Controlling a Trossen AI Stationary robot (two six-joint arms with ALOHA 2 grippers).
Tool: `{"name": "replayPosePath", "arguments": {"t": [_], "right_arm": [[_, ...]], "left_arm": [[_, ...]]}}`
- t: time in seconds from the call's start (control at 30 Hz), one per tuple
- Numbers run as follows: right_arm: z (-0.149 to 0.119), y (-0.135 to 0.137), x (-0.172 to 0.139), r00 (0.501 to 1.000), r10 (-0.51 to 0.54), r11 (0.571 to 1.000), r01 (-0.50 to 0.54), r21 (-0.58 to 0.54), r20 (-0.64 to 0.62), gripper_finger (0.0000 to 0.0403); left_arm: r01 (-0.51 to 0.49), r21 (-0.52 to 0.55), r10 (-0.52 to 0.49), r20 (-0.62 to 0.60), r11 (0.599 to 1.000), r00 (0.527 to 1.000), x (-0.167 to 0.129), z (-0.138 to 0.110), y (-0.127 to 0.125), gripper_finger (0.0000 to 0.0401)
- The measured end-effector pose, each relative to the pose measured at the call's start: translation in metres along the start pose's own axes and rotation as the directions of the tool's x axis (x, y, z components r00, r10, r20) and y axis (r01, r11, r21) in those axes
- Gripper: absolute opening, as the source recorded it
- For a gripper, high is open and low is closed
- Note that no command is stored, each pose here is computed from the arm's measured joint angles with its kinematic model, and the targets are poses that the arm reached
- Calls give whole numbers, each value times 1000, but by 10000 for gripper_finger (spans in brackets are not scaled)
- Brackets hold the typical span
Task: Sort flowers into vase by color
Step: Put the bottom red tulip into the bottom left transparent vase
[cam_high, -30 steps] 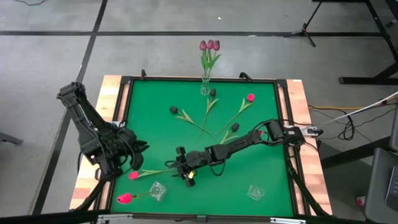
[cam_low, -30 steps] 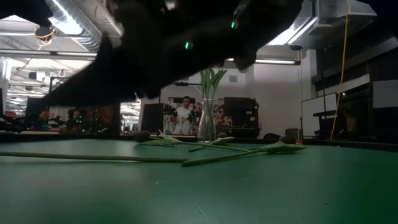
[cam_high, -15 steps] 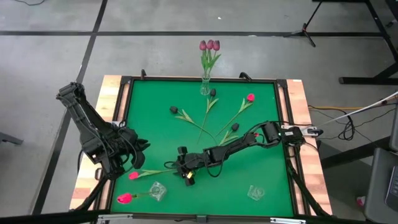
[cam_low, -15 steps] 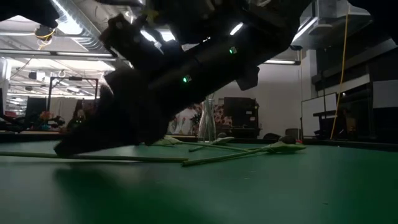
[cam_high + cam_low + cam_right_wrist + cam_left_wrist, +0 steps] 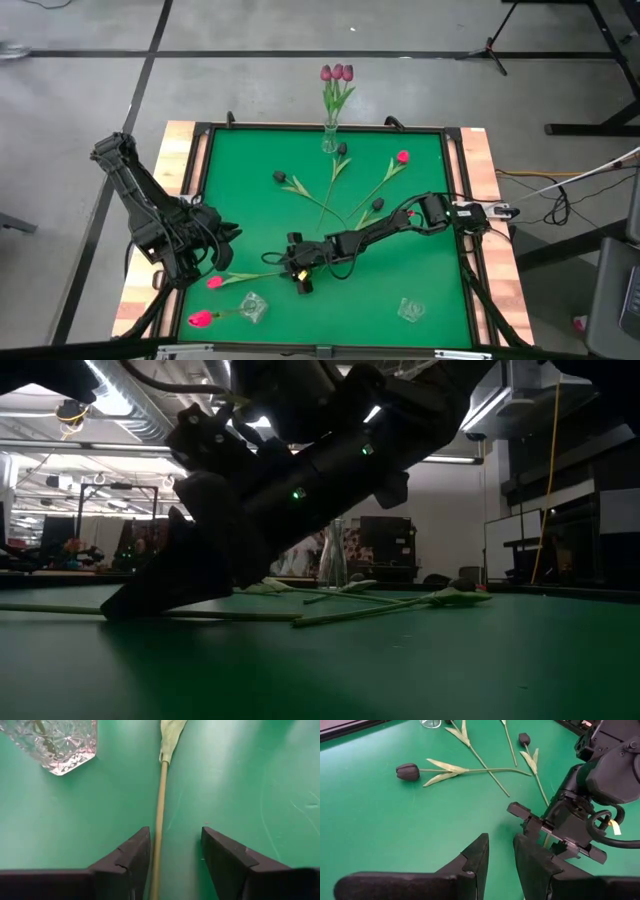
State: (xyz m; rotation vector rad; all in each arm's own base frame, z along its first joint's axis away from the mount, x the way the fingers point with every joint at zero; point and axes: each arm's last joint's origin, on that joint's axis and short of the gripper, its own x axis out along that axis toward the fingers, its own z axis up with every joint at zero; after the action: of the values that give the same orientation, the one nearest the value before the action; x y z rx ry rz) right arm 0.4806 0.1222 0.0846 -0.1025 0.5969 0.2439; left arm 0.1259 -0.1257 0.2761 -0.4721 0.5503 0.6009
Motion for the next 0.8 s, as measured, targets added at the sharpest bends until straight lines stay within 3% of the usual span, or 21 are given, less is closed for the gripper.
{"name": "replayPosePath", "arguments": {"t": [0.1,0.37,0.6,0.8], "right_arm": [[-3,0,0,1000,3,1000,-3,4,-21,150],[-6,0,1,999,2,1000,-1,13,-49,11],[-6,0,1,999,-4,999,7,46,-51,7],[0,-3,-5,999,-11,997,15,77,-47,4]], "left_arm": [[0,0,0,0,1000,1000,0,0,0,88],[0,0,0,0,1000,1000,0,0,0,88],[0,-1,0,4,1000,1000,0,0,0,88],[12,-11,-11,88,1000,996,0,2,-1,88]]}}
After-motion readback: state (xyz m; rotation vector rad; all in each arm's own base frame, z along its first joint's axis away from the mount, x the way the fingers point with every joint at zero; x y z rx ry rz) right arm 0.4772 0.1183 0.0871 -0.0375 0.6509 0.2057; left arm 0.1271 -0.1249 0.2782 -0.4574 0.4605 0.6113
